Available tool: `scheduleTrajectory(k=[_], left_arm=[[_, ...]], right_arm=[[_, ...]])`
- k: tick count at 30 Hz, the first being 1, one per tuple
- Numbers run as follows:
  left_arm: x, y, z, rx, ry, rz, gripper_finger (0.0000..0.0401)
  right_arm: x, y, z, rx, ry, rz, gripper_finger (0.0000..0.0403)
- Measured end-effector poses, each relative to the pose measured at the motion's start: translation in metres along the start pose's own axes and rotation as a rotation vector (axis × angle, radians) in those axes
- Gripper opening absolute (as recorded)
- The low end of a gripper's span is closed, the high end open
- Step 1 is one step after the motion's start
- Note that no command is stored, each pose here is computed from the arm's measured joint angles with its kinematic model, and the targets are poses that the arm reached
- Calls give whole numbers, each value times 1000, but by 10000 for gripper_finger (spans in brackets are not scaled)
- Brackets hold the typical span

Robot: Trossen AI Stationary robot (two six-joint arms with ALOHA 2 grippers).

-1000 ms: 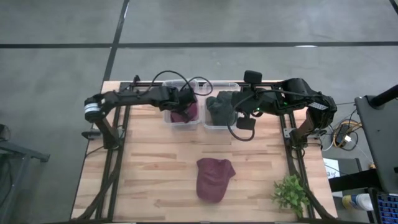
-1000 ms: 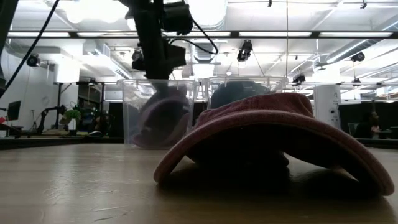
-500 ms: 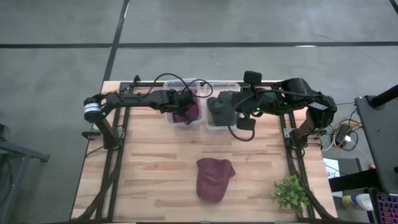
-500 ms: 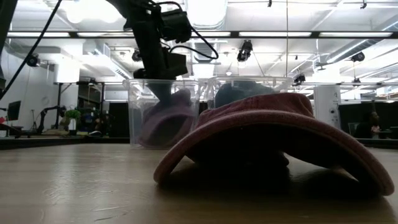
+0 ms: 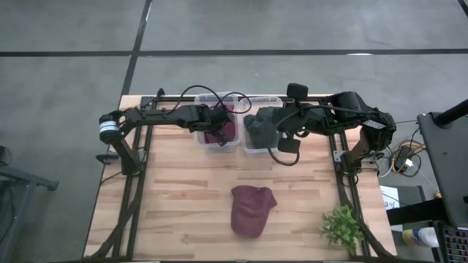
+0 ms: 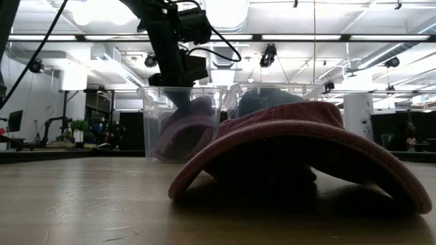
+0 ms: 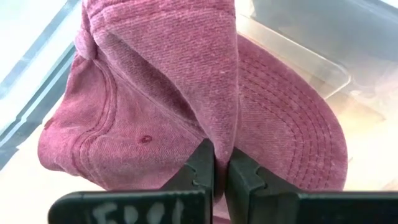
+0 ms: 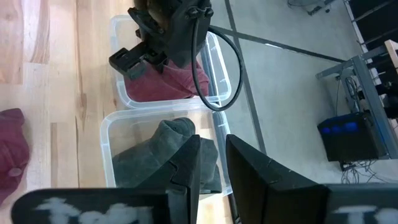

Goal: Pick & Place hat
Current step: Put the left red cap into the left transparent bin, then put the red cap into the left transparent bin

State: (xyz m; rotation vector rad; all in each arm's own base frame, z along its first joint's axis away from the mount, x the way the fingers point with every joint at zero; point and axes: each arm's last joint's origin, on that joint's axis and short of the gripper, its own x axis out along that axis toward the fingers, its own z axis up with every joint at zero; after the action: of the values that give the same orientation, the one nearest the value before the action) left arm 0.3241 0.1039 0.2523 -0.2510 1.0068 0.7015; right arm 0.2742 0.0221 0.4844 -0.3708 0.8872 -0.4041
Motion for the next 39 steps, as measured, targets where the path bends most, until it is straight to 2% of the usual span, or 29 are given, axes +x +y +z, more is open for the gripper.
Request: scheduleTrajectory(k=[7, 18, 23, 32, 39], left_arm=[[0, 0, 0, 0, 1, -2, 36], [-1, 0, -2, 3, 16, 1, 161], [-7, 0, 6, -15, -4, -5, 181], [-49, 6, 35, -9, -47, -14, 181], [-110, 17, 57, -63, -78, -29, 181]], right_arm=[[0, 0, 0, 0, 0, 1, 70], [0, 0, 0, -18, 0, 2, 70], [0, 0, 0, -23, 0, 2, 70], [0, 0, 0, -25, 0, 2, 70], [0, 0, 0, -23, 0, 2, 70]])
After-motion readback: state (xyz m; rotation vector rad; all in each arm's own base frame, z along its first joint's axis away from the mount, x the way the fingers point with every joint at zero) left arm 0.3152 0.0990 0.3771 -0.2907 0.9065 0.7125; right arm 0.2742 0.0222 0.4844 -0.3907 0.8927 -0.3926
